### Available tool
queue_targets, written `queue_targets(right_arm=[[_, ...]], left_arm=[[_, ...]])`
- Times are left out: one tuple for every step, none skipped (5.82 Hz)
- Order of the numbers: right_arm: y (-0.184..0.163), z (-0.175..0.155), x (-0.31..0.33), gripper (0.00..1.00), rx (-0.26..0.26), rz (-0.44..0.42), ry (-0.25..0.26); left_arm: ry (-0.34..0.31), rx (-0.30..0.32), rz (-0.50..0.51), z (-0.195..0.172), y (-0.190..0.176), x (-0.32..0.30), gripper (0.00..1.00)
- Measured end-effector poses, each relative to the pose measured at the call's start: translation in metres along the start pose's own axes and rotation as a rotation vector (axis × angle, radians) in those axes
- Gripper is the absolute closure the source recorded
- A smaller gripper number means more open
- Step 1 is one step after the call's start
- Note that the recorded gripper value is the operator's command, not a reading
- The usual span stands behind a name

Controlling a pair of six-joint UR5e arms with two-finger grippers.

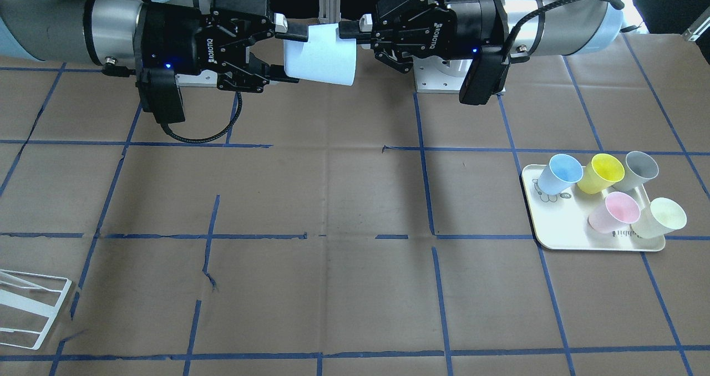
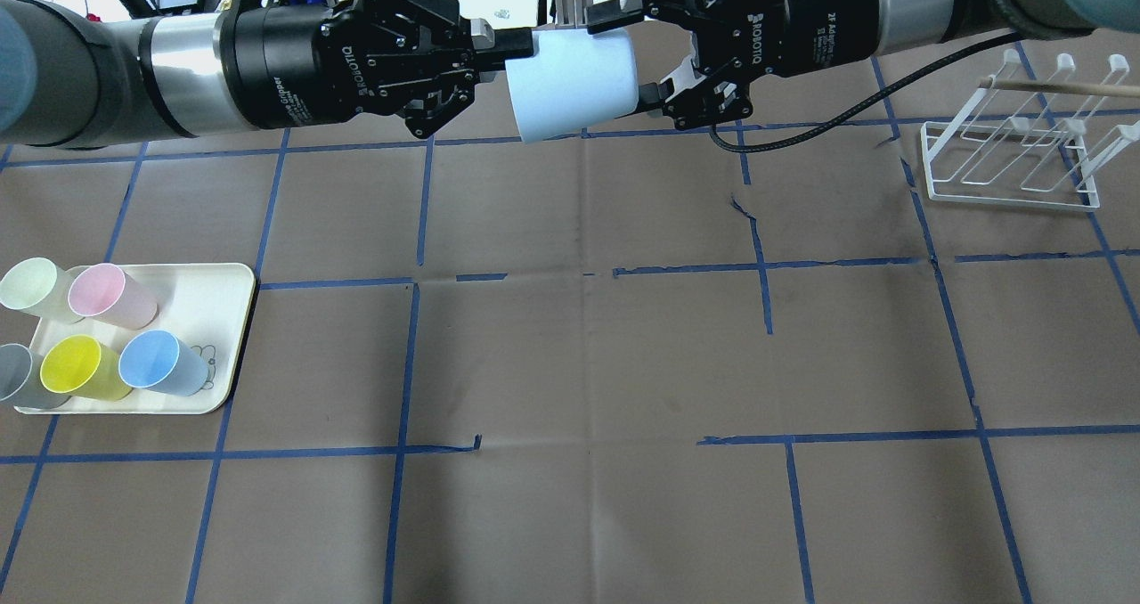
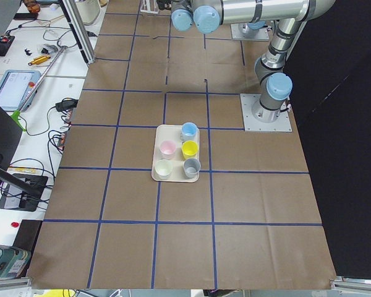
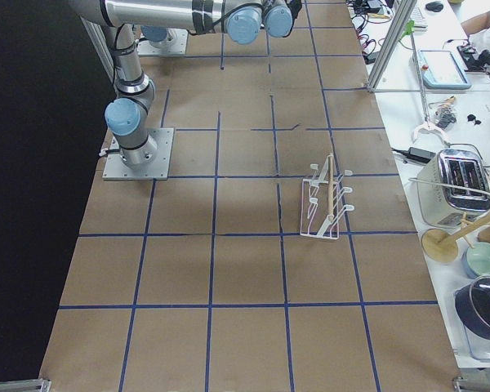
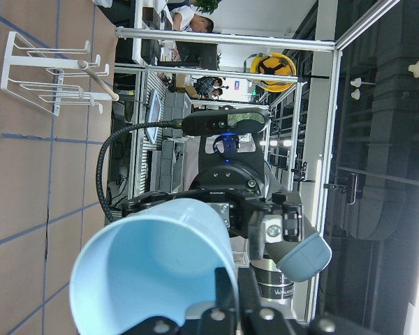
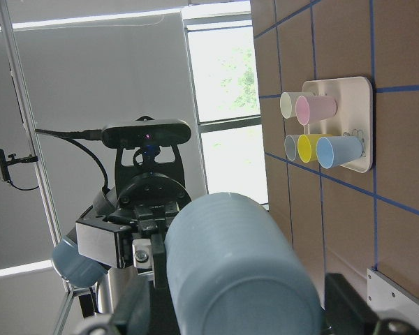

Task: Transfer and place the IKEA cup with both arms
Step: 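Close the left gripper on the cup's base beside the right gripper, then open the right gripper and pull it back while the left gripper takes the cup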

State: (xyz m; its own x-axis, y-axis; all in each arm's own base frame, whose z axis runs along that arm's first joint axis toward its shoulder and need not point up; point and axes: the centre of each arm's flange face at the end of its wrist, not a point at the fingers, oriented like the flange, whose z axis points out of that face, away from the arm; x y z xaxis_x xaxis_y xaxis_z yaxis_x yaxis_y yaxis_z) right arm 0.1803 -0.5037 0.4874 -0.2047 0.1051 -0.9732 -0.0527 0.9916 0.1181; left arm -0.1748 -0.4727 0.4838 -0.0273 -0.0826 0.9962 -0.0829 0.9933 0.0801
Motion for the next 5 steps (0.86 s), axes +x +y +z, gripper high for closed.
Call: queue_targets(right_arm=[[0.0, -0.001, -0.001, 0.0, 0.001, -0.001, 0.002], [-0.002, -0.003, 0.0, 0.0, 0.004, 0.0, 0.003], [-0.006, -0.011, 0.004, 0.0, 0.004, -0.015, 0.029], [-0.015, -0.035, 0.014, 0.0, 0.007, -0.041, 0.13], [-0.028, -0.071, 0.029, 0.0, 0.029, -0.052, 0.306]], left_arm=[[-0.002, 0.002, 0.001, -0.002, 0.0, 0.0, 0.99], [-0.014, -0.008, 0.008, -0.004, 0.001, 0.0, 0.99], [-0.074, -0.06, 0.038, -0.007, 0.005, 0.002, 0.98], [-0.192, -0.145, 0.085, -0.014, 0.01, 0.005, 0.98], [-0.37, -0.234, 0.137, -0.025, 0.012, 0.004, 0.98]])
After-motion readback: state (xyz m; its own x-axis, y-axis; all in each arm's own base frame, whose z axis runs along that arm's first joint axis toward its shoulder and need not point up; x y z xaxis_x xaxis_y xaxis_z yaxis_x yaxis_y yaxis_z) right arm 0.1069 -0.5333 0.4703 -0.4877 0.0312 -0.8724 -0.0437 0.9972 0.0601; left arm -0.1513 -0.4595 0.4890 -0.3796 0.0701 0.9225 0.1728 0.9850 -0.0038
